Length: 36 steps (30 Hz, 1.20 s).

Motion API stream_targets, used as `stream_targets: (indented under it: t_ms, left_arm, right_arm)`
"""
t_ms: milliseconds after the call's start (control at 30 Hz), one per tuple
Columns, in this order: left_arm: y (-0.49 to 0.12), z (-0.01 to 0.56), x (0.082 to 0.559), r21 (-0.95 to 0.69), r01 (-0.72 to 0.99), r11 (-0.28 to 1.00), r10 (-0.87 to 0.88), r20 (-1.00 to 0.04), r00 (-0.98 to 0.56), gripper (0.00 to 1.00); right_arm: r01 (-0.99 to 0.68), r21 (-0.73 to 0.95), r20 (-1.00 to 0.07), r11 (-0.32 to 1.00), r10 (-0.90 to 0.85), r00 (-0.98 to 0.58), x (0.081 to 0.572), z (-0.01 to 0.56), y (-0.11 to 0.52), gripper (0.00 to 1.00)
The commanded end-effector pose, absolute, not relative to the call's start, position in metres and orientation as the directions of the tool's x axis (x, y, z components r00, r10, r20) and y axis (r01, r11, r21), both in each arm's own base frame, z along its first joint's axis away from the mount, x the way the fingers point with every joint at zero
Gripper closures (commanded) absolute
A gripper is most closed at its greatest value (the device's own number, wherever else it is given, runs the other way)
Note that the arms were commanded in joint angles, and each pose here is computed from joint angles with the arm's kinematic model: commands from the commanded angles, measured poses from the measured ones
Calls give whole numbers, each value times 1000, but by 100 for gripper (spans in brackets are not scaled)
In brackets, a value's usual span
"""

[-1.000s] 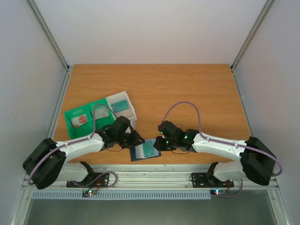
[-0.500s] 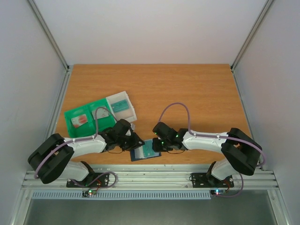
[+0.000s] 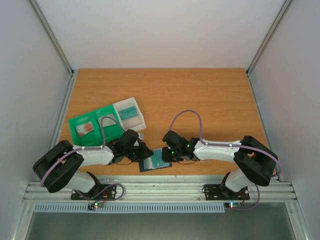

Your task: Take the credit cards out of the card holder

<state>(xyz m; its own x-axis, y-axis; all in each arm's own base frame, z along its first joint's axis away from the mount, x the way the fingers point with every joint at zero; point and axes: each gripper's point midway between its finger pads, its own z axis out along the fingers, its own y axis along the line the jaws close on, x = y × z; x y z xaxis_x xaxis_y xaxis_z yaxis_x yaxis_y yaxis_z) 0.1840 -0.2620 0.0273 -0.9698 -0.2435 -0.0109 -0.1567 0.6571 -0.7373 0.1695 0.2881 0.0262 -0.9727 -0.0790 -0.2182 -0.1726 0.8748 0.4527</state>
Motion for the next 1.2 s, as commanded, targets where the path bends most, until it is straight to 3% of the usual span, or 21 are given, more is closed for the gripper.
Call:
stream_targets:
  t_ms: [0,100,367,733,1033,1167]
  left_arm:
    - [-271,37,191,-788,-123,604,-254,-44,-966,92]
    - [-274,41,190,-801,-114,588,-244,-42,-969,99]
    - [-271,58,185,-813,-129,568,-251,-22,-968,99]
    - [-246,75,179,-759,-92,645,-263,-108,-959,100]
    - [-246,118,162,-732,85,675,-82,-190,-978,99]
    - [-254,148,148,-774,211,596,24,-246,-969,100]
  right_arm:
    - [-149,416,-199,897,-70,-978,165,14,278,89]
    - [-153,417,-206,896,-71,-976,165,15,277,89]
    - [-150,406,-204,901,-71,-976,164,12,273,89]
    - [-168,402,-221,900,-83,-972,165,20,272,89]
    - [-365,536,-345,761,-197,-918,152,93,288,85]
    - [-466,538,-410,702,-266,-873,142,133,284,84]
